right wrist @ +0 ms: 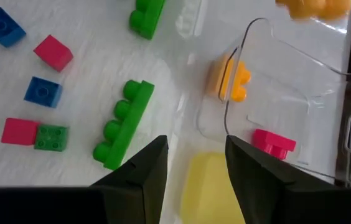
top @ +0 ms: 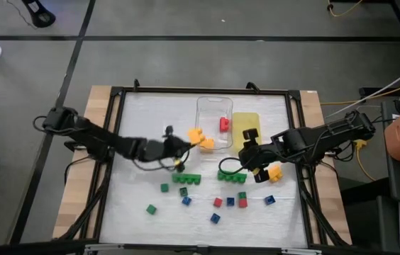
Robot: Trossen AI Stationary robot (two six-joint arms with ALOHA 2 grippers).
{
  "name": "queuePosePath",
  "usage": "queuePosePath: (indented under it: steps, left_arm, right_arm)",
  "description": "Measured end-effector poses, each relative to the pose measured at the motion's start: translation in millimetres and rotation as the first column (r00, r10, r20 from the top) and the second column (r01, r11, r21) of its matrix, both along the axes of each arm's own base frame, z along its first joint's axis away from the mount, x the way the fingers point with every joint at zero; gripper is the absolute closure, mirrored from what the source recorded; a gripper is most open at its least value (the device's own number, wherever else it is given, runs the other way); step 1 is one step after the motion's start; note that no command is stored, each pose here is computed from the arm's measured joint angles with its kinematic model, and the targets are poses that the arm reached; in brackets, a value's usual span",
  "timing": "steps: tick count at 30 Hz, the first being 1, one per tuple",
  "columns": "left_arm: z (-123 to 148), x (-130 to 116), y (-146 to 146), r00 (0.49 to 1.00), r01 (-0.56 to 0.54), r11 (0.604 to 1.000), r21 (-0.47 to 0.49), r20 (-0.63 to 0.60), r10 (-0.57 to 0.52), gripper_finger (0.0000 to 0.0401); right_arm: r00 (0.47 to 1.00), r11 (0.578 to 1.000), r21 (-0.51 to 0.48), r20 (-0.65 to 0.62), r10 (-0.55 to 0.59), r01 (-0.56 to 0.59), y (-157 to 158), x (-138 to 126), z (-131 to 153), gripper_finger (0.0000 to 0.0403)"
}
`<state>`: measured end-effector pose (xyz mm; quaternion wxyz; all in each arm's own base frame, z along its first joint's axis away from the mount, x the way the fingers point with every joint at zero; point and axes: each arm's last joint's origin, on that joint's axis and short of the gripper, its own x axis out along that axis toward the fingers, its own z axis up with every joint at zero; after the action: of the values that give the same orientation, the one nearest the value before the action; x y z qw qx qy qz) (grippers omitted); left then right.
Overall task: Sort blocks by size
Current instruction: Put the large yellow game piece into the transparent bin
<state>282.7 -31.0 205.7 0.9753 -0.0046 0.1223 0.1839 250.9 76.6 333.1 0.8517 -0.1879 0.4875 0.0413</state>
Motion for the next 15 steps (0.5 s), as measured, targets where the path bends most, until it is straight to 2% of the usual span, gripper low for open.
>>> queuePosePath:
  steps: [7,15]
  left_arm:
    - [3.1,23.3,46.6,1.0,0.001,0.998,-0.058,0.003,-0.001,0.0401]
    - [-6.8,53.6,75.4,0.998,-0.046,0.997,-0.065,-0.033,0.044,0.0379]
  right_arm:
    - [1.0,1.0,0.001,0.004,0.0,0.0,0.1,0.4,0.1,0.024]
    - [1.0,1.0,0.006,0.01,-0.005,0.005,0.3,1.0,0.3,0.024]
